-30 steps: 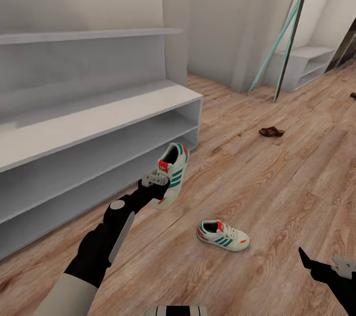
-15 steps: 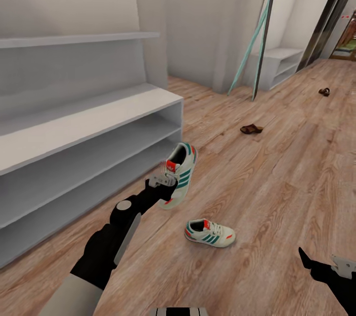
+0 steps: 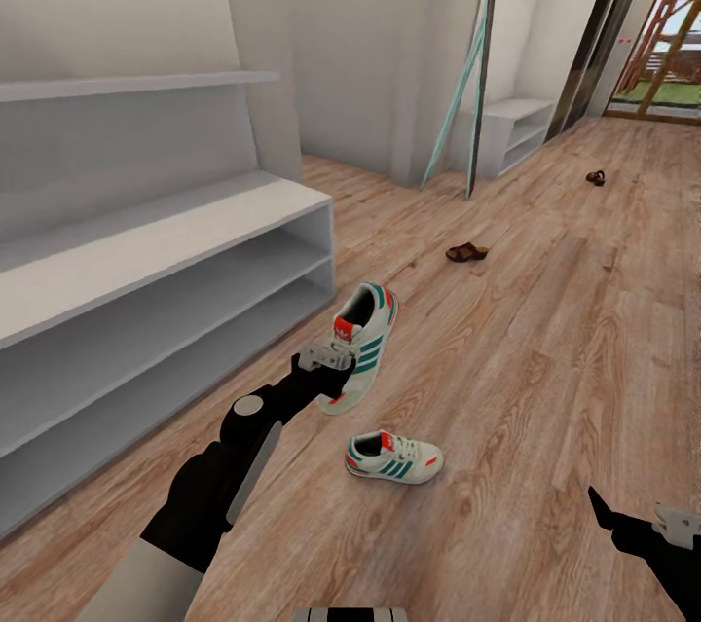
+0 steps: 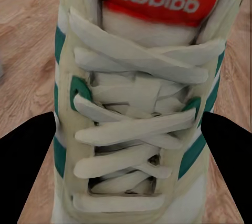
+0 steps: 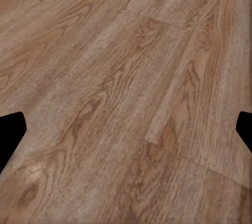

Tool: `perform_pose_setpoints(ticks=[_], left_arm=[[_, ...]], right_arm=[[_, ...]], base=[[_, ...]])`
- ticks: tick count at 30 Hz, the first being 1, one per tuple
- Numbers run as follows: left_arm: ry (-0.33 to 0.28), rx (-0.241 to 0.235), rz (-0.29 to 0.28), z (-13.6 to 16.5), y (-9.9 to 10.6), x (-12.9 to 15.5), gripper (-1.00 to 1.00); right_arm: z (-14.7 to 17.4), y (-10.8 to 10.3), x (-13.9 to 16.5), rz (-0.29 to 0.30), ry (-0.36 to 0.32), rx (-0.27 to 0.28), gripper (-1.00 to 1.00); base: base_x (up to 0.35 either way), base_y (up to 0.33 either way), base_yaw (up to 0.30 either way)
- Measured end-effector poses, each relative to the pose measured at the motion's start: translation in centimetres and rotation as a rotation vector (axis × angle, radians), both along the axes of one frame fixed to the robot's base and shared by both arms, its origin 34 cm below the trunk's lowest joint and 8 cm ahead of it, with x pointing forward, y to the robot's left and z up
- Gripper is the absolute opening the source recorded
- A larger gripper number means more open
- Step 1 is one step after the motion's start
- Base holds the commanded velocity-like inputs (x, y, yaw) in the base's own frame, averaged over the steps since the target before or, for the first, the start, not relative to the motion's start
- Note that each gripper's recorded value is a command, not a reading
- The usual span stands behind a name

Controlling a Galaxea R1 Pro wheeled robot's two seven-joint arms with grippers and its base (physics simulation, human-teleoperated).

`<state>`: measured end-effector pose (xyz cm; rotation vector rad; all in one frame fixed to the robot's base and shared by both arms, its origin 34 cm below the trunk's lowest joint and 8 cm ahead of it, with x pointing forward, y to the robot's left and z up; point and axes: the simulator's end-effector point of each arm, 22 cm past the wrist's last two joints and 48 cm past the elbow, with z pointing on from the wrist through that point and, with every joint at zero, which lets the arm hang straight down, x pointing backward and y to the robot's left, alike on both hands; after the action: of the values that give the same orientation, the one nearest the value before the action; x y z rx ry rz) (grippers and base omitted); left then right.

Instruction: Pick up the two gym shoes and the two sandals from the corridor floor and place them onto the hallstand (shoe rack) in the corridor, making sure they are on the rack and not on the floor. Arrange them so the two gym shoes are next to each other and the two sandals are next to each other.

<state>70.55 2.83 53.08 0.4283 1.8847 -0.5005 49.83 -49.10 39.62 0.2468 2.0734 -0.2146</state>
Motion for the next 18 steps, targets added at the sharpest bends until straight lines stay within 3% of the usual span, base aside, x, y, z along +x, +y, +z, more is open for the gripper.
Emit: perform_pose_setpoints(ticks=[18], left_arm=[[-0.001,0.013,0.001,-0.19,0.52,0.04,-1.00]], right_arm=[[0.00,0.08,0.01,0.001,-0.001,0.002,1.00]], base=[[0.000,0.012,-0.016]])
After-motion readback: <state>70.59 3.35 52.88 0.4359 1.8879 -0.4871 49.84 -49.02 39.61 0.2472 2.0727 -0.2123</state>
